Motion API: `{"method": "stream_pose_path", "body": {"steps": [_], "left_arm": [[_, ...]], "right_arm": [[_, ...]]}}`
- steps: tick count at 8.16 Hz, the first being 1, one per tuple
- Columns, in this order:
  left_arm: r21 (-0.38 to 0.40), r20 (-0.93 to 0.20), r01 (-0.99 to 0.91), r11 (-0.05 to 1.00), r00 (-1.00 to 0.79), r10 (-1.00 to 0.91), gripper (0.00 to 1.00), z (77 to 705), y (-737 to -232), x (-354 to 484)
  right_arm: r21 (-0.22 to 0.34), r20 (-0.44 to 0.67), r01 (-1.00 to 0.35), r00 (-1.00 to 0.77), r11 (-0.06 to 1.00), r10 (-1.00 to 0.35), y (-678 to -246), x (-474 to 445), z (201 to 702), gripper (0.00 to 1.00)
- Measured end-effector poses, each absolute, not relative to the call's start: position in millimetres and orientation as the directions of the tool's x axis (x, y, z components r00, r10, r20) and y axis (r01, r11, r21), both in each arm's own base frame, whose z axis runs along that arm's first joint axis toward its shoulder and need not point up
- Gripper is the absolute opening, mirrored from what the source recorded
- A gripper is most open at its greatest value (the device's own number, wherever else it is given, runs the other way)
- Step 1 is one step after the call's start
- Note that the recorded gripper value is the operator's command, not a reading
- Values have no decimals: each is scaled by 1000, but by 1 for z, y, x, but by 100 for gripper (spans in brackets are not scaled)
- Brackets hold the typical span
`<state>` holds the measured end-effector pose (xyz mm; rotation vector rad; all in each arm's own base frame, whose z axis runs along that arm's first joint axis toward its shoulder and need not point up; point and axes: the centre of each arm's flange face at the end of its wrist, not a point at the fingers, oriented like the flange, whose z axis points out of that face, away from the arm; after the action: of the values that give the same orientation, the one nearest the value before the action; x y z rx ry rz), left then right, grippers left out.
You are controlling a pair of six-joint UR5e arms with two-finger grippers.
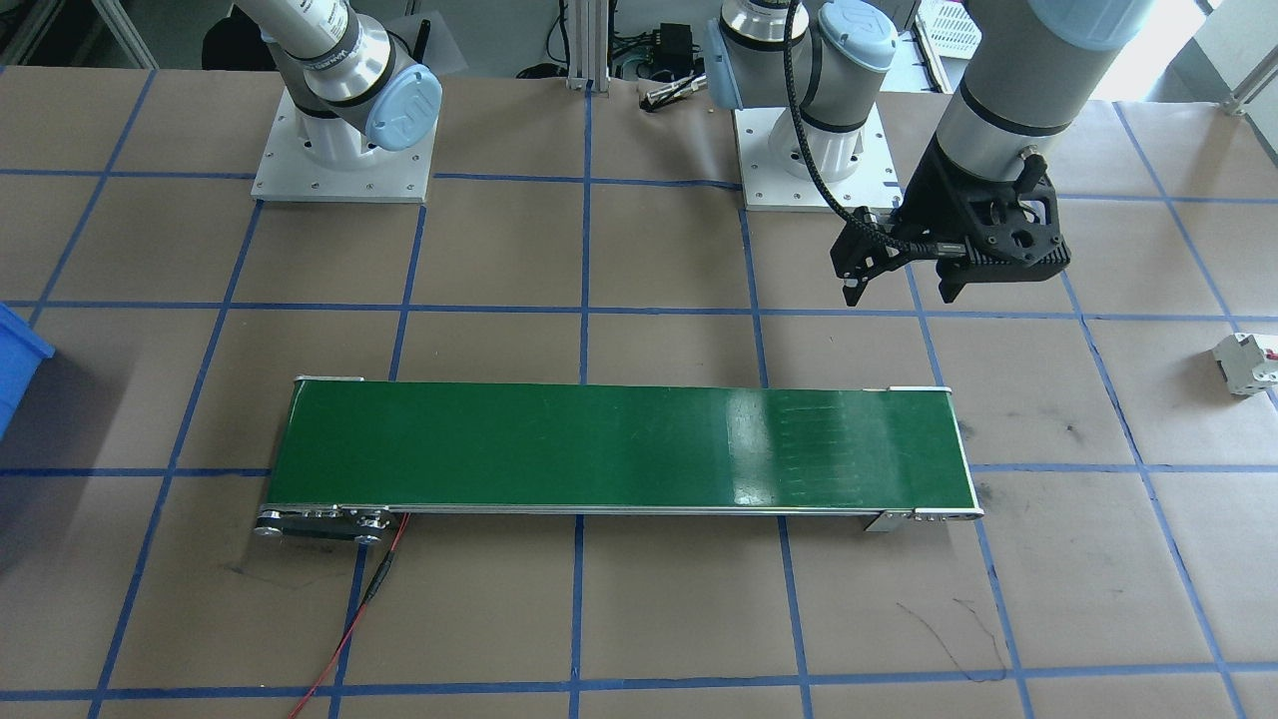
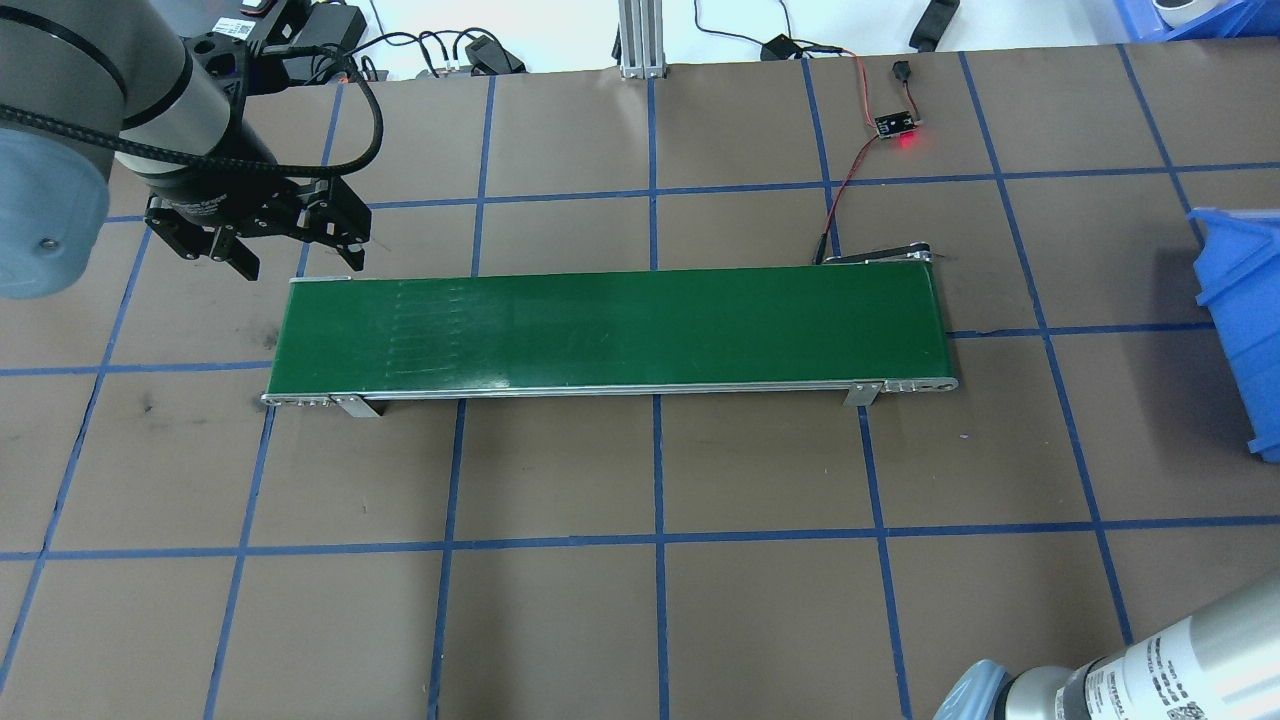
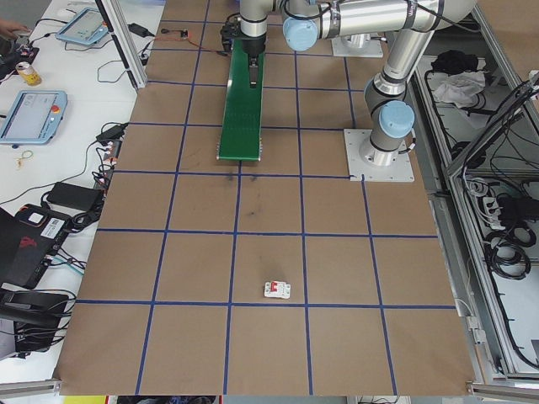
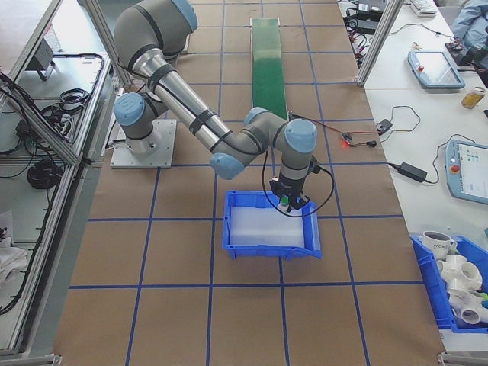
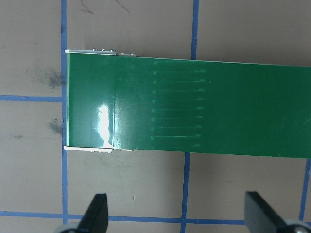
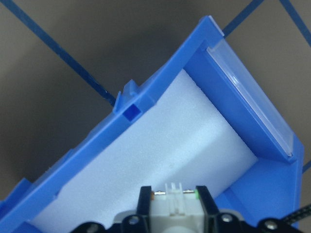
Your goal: Move button from left to right
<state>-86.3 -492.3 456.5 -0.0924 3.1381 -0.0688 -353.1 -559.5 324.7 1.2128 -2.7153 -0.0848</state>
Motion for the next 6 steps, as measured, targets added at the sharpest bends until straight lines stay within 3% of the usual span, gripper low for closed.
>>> {"method": "stream_pose_path", "body": {"steps": [3,4,5,6], "left_arm": [[-45,1,-59,997,-998,-59,100,457,-492,-86],[-45,1,-59,997,-998,-59,100,457,-492,-86],[-45,1,-59,997,-998,-59,100,457,-492,-86],[-45,1,-59,997,-998,-59,100,457,-492,-86]], "right_arm": [[119,87,-856,-496,503,-864,-554,-395,264,28],[120,69,-881,-452,457,-889,-554,-399,244,39],[117,44,-897,-425,427,-904,-552,-398,226,65],[115,27,-905,-410,411,-912,-550,-397,215,98]]}}
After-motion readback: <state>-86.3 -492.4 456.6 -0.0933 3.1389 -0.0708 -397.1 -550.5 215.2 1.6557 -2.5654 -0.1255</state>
